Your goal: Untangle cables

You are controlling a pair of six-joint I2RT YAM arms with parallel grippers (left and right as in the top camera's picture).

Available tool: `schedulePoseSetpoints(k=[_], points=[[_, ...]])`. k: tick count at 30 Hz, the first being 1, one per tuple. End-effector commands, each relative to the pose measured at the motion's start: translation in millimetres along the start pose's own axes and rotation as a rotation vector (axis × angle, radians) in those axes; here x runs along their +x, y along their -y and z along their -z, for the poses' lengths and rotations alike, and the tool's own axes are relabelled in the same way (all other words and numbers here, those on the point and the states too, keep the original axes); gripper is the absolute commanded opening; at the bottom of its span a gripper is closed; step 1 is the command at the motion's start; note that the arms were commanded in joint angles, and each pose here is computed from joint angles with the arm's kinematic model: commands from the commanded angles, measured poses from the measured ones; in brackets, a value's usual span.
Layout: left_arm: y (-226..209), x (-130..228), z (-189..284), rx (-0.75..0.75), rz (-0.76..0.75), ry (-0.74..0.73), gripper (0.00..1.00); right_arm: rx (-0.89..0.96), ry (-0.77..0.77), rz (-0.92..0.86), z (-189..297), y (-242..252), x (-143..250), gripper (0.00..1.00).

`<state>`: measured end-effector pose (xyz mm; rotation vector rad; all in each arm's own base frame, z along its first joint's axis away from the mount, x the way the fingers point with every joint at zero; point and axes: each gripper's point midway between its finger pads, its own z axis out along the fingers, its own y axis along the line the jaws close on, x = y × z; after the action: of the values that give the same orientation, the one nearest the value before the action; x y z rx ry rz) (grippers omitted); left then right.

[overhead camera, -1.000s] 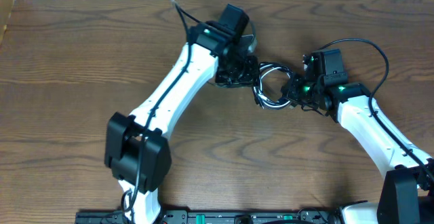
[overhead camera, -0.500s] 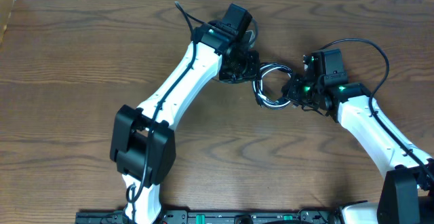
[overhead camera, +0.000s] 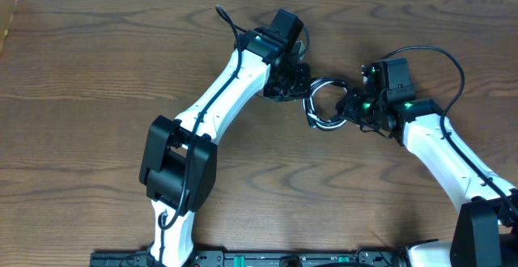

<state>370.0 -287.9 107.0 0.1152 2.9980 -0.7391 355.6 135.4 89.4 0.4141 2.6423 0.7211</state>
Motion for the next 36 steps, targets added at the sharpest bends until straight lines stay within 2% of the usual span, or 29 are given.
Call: schedulePoseSetpoints(k=[1, 4, 8, 12, 16, 18, 29, 36], points=[[-19.8, -2.8, 4.6, -0.052, -0.03, 0.001, 0.28, -0.112, -0.024, 0.026, 7.6, -19.2, 0.4, 0.01], [-37.4, -3.5, 15.3, -0.032, -0.027, -0.029, 0.27, -0.192, -0.05, 0.035, 12.3, -27.7, 0.3, 0.01], [-40.6, -2.3, 34.3, 0.123, -0.07, -0.074, 0.27, -0.329, -0.072, 0.065, 24.6, -38.8, -4.8, 0.01], [-21.7, -0.5, 53.9, 0.358, -0.14, -0.092, 0.27, -0.46, -0.082, 0.095, 39.3, -49.1, -10.6, 0.01], [10.1, 3.2, 74.0, 0.595, -0.228, -0.087, 0.27, -0.484, -0.088, 0.081, 44.0, -46.8, -12.6, 0.01], [20.8, 4.1, 78.5, 0.654, -0.252, -0.083, 0.27, -0.492, -0.092, 0.082, 44.9, -47.7, -12.2, 0.01], [42.2, 6.6, 72.3, 0.681, -0.337, -0.069, 0.27, -0.492, -0.092, 0.081, 44.8, -47.8, -12.0, 0.01], [40.9, 7.3, 69.9, 0.661, -0.293, -0.086, 0.26, -0.49, -0.094, 0.08, 44.7, -47.4, -11.8, 0.01]])
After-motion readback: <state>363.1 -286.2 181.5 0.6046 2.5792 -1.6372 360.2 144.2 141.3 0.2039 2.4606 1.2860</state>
